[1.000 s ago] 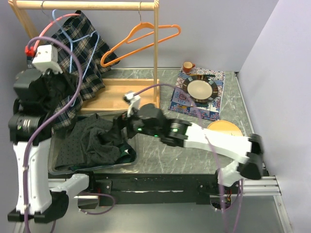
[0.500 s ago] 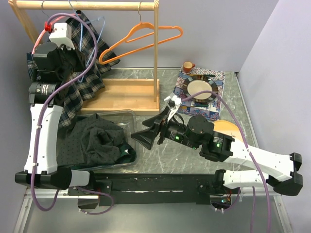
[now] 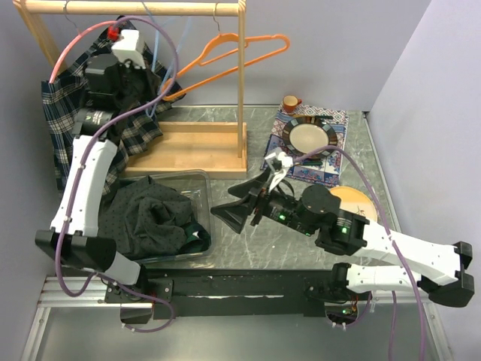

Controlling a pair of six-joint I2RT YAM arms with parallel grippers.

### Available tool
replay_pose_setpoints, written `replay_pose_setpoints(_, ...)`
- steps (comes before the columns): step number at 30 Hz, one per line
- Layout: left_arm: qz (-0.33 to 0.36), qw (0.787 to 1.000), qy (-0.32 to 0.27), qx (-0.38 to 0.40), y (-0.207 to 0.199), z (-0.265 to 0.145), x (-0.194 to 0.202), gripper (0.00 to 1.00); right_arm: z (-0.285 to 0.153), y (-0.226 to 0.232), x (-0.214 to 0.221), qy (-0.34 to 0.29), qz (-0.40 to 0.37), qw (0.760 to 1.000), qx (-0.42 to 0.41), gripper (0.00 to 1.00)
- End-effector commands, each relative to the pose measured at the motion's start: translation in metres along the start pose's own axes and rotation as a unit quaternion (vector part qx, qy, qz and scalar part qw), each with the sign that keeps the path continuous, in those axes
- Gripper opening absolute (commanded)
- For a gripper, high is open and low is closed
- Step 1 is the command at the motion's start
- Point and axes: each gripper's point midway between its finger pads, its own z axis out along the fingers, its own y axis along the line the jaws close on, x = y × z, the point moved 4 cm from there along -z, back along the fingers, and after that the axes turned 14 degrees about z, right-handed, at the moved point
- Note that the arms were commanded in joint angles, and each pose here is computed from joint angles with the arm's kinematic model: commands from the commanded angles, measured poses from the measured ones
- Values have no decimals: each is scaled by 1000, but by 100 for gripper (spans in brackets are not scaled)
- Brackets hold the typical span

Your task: Remove the skirt from the hanger

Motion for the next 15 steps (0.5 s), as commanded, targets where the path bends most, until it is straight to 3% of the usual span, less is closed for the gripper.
replay_pose_setpoints(1, 17, 999, -32, 37, -20, 4, -19, 1, -9, 11, -20, -46, -4, 999, -19, 100)
replay_pose_setpoints(7, 19, 999, -24, 45, -25, 2, -18, 2, -9, 15, -20, -42, 1, 999, -26, 100)
replay_pose_setpoints(13, 18, 1000, -4, 25, -19, 2, -15, 19, -10, 19, -21, -38, 11, 999, -31, 100)
replay_pose_setpoints(15, 18, 1000, 2, 18, -17, 1, -12, 36, -12, 20, -23, -42, 15, 998, -32, 100)
